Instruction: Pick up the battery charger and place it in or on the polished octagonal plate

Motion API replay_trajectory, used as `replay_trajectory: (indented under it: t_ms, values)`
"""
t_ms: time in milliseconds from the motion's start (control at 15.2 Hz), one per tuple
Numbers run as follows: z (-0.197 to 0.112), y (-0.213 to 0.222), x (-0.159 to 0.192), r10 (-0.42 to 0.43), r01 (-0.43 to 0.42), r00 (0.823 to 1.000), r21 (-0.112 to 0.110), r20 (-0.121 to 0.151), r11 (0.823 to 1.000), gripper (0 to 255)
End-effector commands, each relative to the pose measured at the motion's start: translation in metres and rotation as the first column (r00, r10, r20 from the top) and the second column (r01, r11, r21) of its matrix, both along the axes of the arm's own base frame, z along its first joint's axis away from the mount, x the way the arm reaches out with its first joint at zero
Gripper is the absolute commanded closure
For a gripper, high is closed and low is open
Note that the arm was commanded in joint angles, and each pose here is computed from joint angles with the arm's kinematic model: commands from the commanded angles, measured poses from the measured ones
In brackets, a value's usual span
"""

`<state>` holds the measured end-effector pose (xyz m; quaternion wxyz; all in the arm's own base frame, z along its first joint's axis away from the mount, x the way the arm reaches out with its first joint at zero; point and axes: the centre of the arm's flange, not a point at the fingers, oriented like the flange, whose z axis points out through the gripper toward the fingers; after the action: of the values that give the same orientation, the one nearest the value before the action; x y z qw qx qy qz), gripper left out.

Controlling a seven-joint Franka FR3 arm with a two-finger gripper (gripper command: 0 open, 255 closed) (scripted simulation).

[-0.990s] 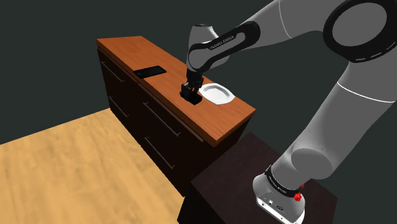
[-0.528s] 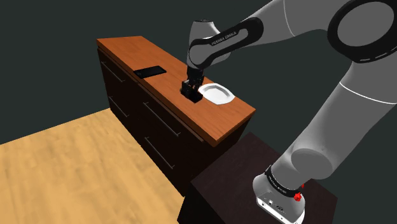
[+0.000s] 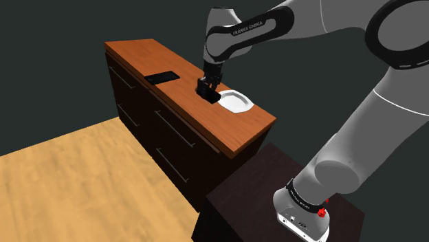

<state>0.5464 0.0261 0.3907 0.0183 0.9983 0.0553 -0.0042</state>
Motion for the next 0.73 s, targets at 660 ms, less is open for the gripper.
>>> replay_trajectory:
  t_ms: [660]
  values:
    - [0.033,-0.075,-0.028,0.000,0.000,1.000,0.000,0.000,1.000,255]
